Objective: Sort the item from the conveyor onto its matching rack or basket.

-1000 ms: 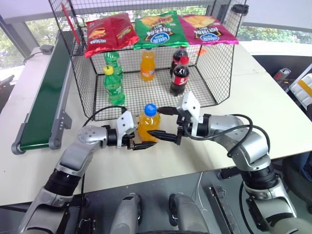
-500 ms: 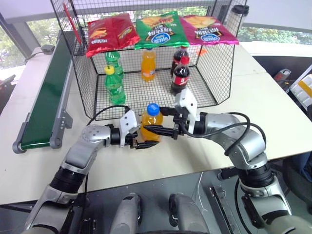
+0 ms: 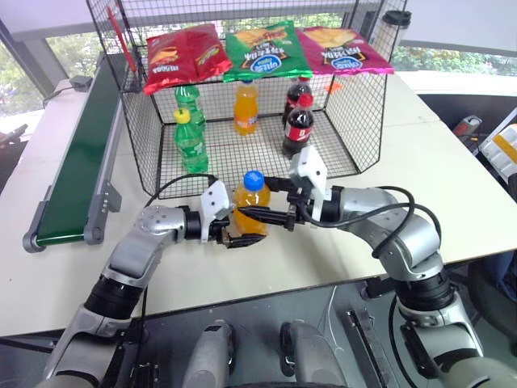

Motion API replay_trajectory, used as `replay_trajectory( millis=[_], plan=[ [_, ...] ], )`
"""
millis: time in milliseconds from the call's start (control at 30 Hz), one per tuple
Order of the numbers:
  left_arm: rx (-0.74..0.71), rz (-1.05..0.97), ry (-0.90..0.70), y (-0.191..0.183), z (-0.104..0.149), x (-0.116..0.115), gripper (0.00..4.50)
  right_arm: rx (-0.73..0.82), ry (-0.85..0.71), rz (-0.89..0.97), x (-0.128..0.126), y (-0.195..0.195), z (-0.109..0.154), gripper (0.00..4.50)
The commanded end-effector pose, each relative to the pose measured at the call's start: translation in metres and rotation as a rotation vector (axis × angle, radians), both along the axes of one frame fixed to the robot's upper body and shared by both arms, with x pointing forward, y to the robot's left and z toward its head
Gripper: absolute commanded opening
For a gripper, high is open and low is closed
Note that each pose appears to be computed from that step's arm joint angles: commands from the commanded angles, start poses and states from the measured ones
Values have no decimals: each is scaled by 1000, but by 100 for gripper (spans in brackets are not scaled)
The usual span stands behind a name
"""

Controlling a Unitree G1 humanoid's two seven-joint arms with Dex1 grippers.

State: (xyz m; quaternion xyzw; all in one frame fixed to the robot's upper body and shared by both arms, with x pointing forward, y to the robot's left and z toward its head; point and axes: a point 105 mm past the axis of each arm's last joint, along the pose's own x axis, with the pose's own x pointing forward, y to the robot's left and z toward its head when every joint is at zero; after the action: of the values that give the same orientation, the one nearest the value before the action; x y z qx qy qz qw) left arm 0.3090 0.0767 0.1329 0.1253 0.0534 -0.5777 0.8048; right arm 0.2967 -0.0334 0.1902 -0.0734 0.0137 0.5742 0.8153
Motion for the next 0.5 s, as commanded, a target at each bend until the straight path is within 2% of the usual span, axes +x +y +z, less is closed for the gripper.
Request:
replay_trajectory(
  millis=[33, 367, 500],
  plan=[
    [-30, -12, -39, 2, 19, -2, 446, 28, -65, 9, -3, 2, 17, 263],
    [4, 54, -36, 19, 18, -3, 446, 35, -89, -21, 2, 1, 20, 263],
    [18, 177, -62, 40, 13, -2, 446, 65, -137, -136, 26, 1, 31, 263]
  ],
)
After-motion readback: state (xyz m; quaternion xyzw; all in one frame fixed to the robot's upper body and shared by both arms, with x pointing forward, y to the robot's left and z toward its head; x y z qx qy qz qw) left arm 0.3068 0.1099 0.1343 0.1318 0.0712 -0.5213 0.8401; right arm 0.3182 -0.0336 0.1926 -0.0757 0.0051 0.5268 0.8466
